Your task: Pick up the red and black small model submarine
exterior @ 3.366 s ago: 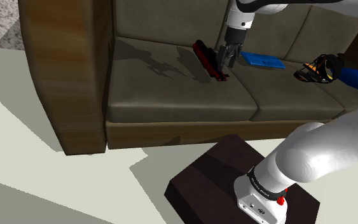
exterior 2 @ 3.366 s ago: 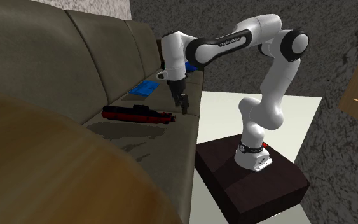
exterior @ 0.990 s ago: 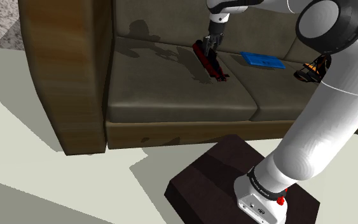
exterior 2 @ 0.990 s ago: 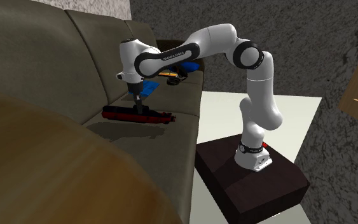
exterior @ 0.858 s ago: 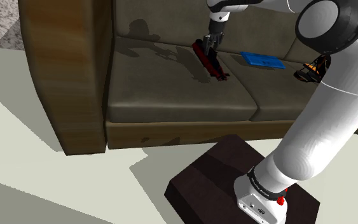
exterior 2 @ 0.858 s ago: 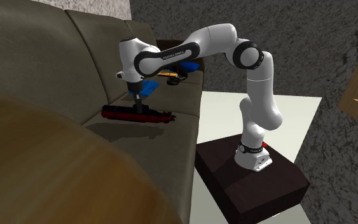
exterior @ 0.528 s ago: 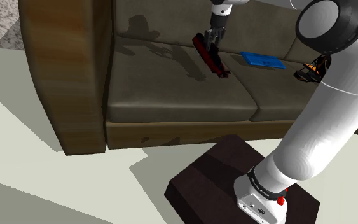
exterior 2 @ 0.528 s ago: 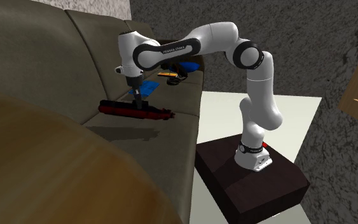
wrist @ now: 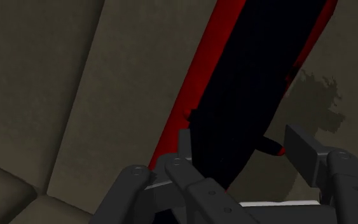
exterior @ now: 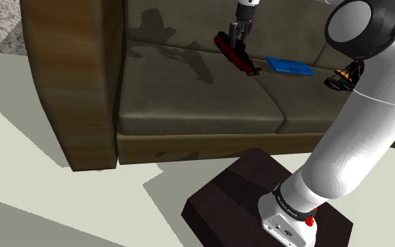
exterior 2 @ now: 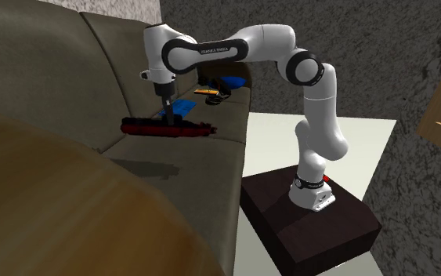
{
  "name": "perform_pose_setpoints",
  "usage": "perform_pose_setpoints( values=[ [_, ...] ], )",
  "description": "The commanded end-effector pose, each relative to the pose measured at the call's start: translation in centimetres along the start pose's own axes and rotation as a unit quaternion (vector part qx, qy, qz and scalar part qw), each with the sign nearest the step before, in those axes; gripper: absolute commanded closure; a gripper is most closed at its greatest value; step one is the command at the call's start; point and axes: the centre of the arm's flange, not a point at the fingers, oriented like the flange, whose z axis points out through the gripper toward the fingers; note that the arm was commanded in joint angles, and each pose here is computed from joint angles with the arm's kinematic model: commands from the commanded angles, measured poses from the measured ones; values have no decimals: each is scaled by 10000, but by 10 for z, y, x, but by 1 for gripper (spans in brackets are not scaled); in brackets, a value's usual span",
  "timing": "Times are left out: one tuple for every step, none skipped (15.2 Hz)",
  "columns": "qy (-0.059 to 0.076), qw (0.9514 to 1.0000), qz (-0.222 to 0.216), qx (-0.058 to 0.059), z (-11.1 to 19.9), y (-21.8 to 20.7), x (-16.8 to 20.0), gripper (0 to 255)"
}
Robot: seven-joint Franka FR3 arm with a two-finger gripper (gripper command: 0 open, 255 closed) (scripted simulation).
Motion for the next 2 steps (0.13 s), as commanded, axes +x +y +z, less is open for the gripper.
perform_pose_setpoints(
  values=[
    [13,10000,2,-5,-9,1,0,255],
    [13,10000,2,-5,-9,1,0,255]
  ],
)
